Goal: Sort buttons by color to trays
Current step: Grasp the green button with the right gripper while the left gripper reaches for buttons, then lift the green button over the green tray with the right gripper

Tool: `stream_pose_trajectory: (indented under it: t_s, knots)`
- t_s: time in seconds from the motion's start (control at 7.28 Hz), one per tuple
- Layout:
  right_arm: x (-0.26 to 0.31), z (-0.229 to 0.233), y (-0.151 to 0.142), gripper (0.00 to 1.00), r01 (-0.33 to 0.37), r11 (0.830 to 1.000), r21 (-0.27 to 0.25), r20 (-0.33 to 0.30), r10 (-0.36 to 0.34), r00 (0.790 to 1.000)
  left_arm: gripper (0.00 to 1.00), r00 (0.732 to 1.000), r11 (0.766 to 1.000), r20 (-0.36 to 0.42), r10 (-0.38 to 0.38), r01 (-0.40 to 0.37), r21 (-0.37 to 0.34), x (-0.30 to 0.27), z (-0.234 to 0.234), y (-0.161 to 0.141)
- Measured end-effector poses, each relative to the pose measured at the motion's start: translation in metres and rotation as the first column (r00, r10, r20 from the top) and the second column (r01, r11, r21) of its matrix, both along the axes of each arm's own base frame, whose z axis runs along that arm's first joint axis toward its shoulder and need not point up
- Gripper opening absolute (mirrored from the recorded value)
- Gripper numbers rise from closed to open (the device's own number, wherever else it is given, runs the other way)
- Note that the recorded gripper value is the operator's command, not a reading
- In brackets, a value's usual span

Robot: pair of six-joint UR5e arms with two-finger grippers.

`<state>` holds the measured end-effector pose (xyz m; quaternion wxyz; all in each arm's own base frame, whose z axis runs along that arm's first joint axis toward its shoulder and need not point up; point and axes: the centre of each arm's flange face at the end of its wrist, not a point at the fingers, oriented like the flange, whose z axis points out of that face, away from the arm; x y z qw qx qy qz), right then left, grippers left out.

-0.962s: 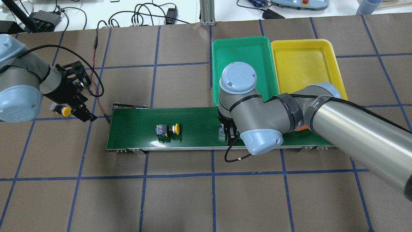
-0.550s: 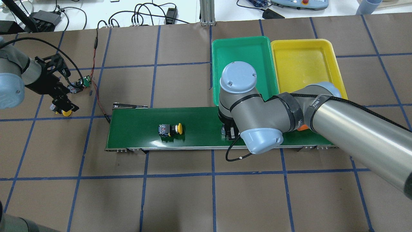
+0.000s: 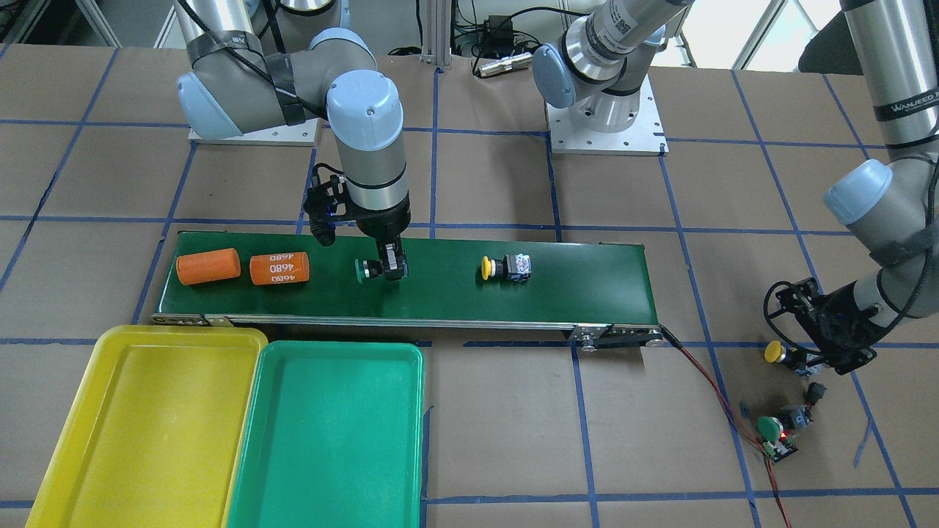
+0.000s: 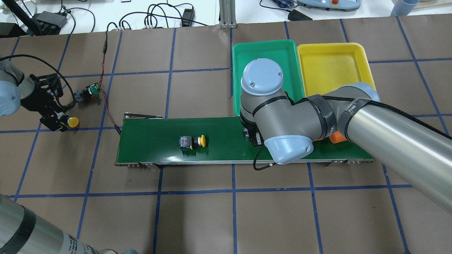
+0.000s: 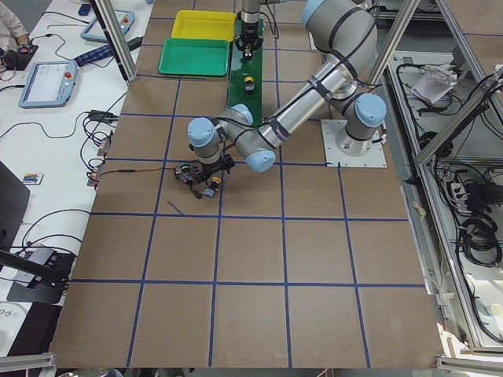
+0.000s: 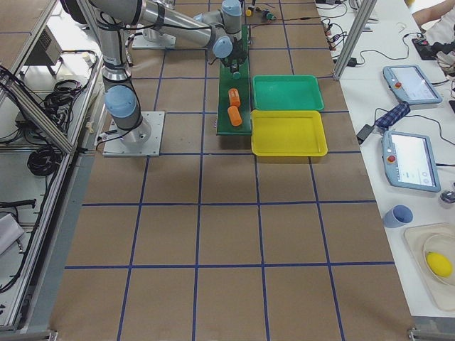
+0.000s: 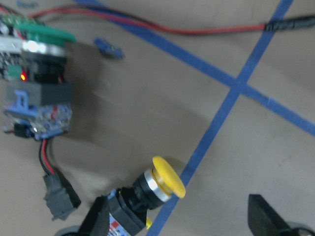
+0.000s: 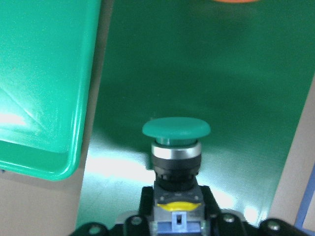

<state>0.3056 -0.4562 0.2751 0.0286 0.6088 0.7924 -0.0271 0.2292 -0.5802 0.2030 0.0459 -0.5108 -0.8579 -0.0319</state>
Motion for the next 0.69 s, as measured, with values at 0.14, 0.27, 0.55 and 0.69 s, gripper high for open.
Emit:
stream_pose_trajectory:
  t_s: [0.14,0.27,0.55,0.69]
  knots:
    - [-0.005,0.004,-0.003,0.0,-0.099,0.995,-0.008,-0.04,0.098,0.994,0.75,1.0,1.0,0.003,-0.016,0.016,0.008,-0.001,-0.006,-0.002]
    - [-0.01,0.005,-0.007,0.0,-0.221,0.975,-0.005,-0.076,0.22,0.972,0.83,1.0,1.0,0.005,-0.029,0.029,0.009,-0.005,-0.007,-0.005]
    - [-0.028,0.011,-0.027,0.0,-0.444,0.896,0.002,-0.115,0.441,0.89,0.86,0.999,0.999,0.015,-0.05,0.05,-0.003,-0.01,-0.002,-0.014]
    - [-0.041,0.014,-0.044,0.0,-0.511,0.86,0.006,-0.122,0.508,0.853,0.86,0.997,0.997,0.02,-0.079,0.079,-0.011,-0.014,0.002,-0.019]
